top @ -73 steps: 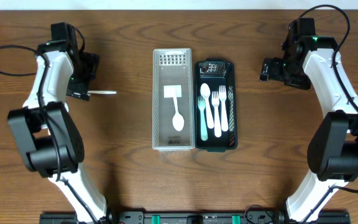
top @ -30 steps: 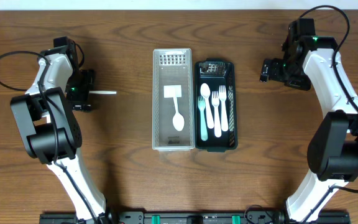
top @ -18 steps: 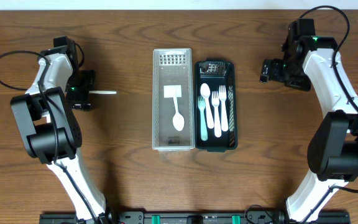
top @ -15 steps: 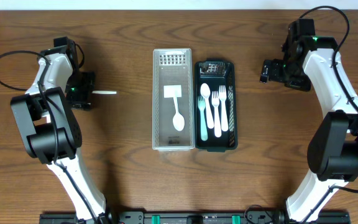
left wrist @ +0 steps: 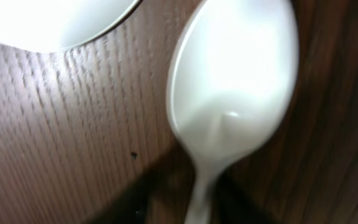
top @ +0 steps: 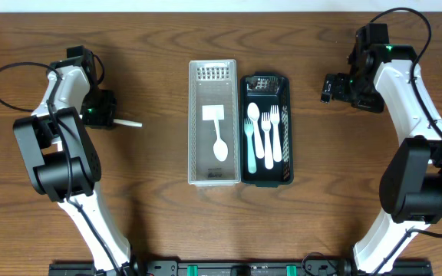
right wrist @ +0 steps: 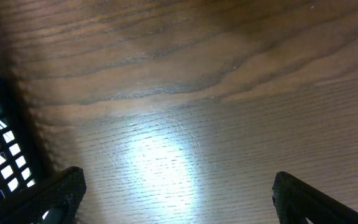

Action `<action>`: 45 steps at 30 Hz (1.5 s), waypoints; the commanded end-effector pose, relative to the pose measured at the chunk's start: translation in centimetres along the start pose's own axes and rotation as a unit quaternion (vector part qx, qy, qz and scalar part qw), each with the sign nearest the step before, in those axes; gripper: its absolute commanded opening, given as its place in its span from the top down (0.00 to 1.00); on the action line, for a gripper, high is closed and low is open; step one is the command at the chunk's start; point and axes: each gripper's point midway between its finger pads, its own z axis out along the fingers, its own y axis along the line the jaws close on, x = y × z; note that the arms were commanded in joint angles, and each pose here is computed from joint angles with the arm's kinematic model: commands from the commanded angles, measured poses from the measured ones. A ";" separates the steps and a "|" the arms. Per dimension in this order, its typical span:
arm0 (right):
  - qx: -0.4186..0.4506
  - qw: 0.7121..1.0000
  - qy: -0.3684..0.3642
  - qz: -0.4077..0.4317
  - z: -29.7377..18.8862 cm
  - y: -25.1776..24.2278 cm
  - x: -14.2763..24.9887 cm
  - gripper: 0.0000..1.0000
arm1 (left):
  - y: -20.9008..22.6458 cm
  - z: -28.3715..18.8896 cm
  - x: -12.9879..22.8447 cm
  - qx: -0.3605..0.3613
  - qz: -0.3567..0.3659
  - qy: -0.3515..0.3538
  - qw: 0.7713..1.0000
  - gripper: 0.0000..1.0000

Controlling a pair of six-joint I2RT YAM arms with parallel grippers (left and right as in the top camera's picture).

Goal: Pack container
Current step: 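Move the left gripper to the horizontal white spoon and grasp it, then place the white spoon in the clear basket and release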

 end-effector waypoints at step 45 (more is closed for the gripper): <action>0.007 1.000 0.002 -0.004 0.4 -0.4 0.0 0.01 | 0.4 -18.9 27.6 0.201 0.744 -0.104 0.628 0.94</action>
